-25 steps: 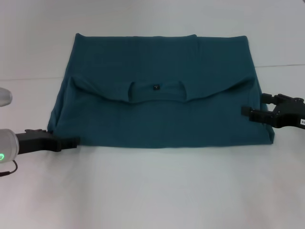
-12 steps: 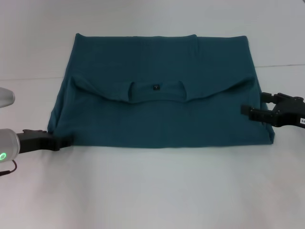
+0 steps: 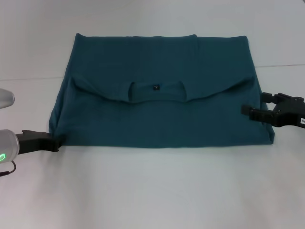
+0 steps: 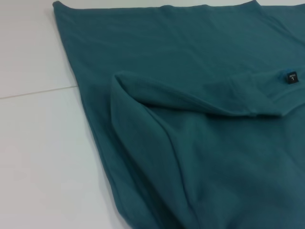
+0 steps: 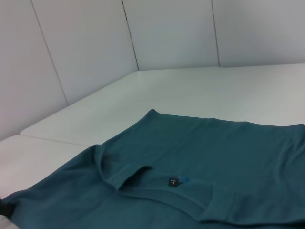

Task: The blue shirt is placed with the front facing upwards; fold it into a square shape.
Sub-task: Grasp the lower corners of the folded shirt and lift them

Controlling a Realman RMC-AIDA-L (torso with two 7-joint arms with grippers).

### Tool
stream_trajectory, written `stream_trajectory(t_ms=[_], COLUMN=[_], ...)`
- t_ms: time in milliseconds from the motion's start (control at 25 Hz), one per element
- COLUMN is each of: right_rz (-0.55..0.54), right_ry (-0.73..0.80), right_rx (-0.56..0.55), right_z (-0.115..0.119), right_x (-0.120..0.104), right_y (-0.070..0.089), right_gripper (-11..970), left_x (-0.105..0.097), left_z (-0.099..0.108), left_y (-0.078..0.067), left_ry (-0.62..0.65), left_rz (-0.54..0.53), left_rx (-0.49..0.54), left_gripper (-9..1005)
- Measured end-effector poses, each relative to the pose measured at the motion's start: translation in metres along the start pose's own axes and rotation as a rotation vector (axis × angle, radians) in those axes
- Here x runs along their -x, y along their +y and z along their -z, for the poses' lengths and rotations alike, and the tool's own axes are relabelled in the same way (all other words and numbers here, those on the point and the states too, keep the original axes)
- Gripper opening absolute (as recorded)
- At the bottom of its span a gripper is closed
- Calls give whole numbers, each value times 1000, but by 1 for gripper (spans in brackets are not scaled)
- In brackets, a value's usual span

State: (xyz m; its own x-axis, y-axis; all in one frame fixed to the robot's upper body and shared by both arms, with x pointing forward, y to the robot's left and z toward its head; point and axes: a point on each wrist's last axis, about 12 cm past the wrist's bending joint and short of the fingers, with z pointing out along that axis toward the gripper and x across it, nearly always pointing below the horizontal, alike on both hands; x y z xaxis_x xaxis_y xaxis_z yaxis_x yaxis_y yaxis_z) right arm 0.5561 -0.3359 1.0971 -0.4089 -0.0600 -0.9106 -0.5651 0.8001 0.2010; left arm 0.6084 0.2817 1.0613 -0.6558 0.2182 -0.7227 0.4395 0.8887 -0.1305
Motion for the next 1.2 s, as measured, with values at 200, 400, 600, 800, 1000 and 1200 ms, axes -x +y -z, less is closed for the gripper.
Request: stream_trajectory(t_ms=[200,400,600,800,1000,1200], right_rz=[-6,-27,-97,-129,-205,-252], right_ry=[-1,1,20,137,286,432], right_rx=[-5,-13,-68,-97,-116,-132], right_z=[2,3,17,31,35,29], right_x=[-1,-2,-1,11,35,51], right_y=[-1,-2,-13,-18,-16,-16], right_gripper=[906,906,906,906,907,906], left_x=[1,1,1,2,2,4], left_z=[0,1,0,0,0,0], left_y=[0,0,-2,-3,-3,-3], left_ry=[-6,-7,-5,-5,-6,-10], left_rz=[4,2,-3,-5,-6,-6], left_rx=[1,-3,-9,-12,-13,-12], left_gripper=[154,81,52,52,52,51])
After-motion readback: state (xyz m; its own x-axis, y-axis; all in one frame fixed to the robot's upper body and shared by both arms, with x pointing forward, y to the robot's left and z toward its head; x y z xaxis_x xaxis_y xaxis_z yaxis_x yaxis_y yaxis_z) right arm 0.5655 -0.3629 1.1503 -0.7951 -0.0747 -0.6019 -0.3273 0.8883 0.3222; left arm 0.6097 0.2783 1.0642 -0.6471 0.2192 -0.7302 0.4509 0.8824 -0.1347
